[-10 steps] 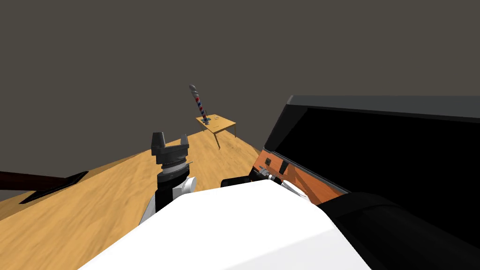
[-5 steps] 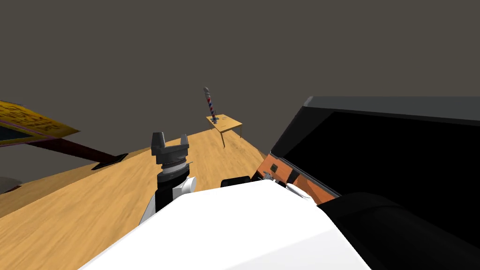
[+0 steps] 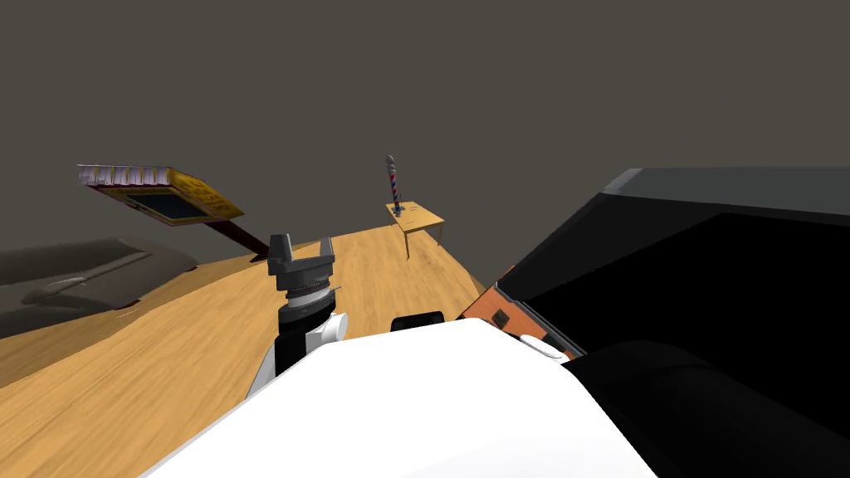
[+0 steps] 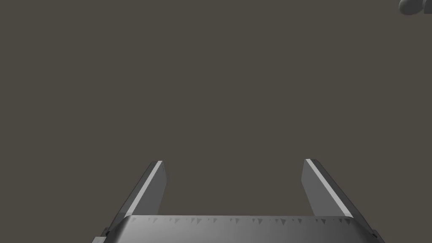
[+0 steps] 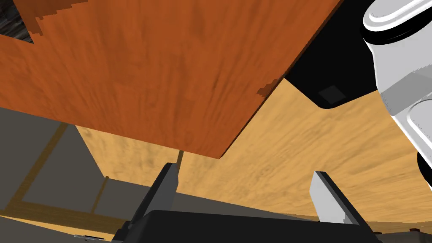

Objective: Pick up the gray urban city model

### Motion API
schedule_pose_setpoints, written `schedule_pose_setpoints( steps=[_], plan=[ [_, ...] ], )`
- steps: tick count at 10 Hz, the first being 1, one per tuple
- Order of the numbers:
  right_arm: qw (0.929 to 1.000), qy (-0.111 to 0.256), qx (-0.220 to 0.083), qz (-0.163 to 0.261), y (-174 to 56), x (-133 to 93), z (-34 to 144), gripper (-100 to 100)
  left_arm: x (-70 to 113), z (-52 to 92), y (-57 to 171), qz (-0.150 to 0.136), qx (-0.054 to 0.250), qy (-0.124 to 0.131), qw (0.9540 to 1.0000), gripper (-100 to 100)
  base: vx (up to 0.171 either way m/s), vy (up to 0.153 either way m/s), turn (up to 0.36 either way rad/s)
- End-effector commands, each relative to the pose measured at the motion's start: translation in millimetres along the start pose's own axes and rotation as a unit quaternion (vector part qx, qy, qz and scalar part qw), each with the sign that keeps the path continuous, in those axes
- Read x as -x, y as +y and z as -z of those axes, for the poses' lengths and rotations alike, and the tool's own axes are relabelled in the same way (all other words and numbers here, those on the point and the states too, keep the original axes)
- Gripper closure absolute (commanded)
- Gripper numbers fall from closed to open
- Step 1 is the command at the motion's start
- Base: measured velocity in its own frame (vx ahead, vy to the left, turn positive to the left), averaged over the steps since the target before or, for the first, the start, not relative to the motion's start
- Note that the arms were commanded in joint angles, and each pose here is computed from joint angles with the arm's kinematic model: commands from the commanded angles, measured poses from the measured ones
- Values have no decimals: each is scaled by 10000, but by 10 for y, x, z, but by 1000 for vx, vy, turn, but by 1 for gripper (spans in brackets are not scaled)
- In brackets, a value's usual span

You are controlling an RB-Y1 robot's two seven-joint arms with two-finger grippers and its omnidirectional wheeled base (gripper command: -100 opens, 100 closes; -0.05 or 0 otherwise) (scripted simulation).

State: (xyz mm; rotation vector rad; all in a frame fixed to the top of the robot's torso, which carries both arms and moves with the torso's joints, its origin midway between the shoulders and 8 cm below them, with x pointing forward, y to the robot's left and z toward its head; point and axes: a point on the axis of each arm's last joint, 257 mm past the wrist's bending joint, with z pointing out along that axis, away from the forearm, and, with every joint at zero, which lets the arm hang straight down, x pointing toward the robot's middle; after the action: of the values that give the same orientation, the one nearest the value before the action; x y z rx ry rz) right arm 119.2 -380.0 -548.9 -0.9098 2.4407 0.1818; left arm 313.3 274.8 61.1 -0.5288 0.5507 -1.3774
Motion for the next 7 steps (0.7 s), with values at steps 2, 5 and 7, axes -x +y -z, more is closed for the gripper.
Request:
schedule_pose_setpoints(
  steps=[2, 5, 7],
  plan=[
    [9978, 502, 74, 428, -39, -421, 116, -100, 0, 0, 0, -1, 1, 0, 10000, 0, 6, -35, 201],
    [9897, 1078, 190, 920, -106, -904, 328, -100, 1, 1, 0, -1, 1, 0, 10000, 0, 4, -51, 249],
    [9842, 1334, 251, 1137, -141, -1115, 440, -100, 1, 0, 0, -1, 1, 0, 10000, 0, -4, -37, 189]
  ],
)
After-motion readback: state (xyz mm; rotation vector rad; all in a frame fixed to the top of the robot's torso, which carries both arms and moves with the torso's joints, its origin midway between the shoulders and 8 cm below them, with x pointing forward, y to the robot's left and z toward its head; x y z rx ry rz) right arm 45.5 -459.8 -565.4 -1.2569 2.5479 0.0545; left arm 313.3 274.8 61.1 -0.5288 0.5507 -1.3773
